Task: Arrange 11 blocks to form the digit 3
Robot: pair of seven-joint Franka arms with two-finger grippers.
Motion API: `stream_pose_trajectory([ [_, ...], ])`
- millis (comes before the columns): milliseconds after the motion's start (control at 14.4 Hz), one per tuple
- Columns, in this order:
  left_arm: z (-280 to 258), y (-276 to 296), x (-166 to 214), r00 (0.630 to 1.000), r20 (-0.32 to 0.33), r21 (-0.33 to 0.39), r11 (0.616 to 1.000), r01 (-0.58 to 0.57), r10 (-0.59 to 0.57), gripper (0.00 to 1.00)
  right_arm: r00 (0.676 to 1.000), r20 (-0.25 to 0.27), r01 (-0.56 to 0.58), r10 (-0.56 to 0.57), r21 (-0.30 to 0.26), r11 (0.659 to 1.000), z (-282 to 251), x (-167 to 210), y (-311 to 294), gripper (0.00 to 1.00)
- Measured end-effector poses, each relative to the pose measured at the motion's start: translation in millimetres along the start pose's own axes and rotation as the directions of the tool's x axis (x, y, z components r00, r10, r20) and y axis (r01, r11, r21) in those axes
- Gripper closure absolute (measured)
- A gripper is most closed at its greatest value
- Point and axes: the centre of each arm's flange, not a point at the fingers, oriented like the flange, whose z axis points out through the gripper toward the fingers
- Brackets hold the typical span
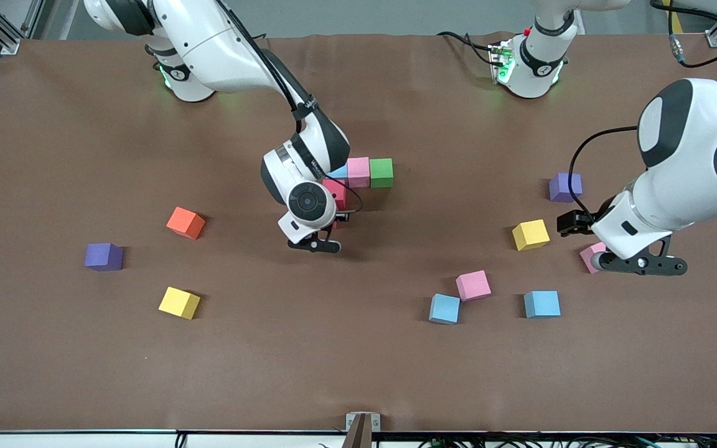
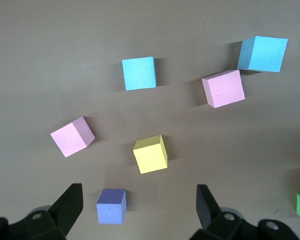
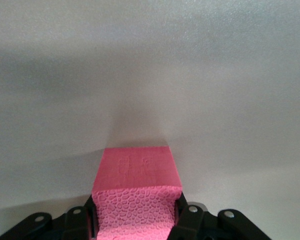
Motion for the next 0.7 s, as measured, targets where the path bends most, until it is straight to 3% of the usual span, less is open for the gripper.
stream_pose_trajectory([
  [695,-1.7,1.8,0.9,1.0,-0.011,-0.001,1.0,-0.003,0.003,0.0,1.0,0.001,-0.002,0.002,-0.001,1.0,0.4,-1.0,-0.9,0.44],
])
